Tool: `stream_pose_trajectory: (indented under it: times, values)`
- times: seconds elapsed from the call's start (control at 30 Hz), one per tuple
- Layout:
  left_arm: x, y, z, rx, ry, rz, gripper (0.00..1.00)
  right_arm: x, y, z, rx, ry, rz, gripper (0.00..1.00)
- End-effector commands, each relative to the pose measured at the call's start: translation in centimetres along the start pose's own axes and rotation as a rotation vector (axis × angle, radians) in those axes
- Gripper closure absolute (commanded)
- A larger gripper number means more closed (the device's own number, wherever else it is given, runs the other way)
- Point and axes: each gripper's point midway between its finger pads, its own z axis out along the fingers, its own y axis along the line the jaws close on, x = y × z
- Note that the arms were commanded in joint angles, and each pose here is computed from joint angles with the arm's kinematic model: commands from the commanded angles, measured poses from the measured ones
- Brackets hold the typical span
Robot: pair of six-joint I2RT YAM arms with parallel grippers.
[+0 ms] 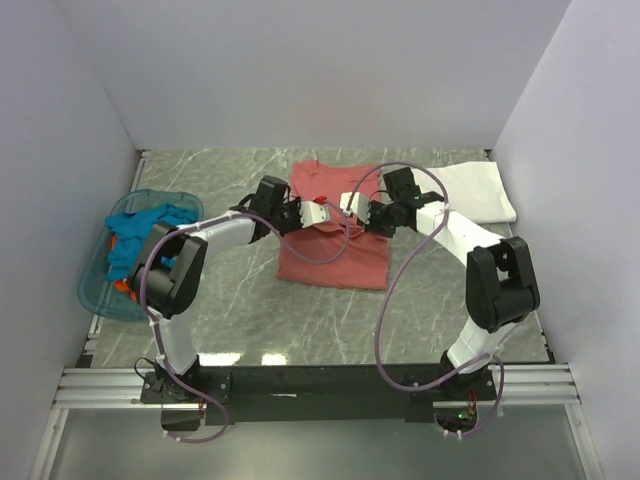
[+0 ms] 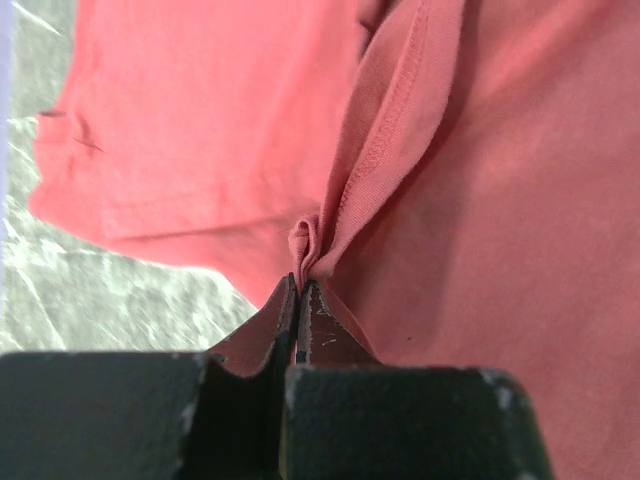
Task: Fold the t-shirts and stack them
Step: Fold the tshirt
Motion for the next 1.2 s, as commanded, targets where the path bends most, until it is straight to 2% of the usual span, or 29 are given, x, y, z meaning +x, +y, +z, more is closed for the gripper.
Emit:
stream_pose_trajectory:
  times: [0.0, 0.53, 1.17]
  values:
    - [-2.6, 3.2, 0.4, -0.053, -0.072, 0.046, 1.0, -1.2, -3.1, -0.4, 0.072, -0.027, 0.0, 1.0]
    - [-1.3, 6.8, 2.1, -0.102, -0.05, 0.021, 1.0, 0.0, -8.0, 1.3, 0.135, 0.001, 0.063, 1.0]
    - [-1.5, 7.4, 3.3, -0.09, -0.077, 0.002, 1.0, 0.8, -8.9, 1.9, 0.135, 0.021, 0.082, 1.0]
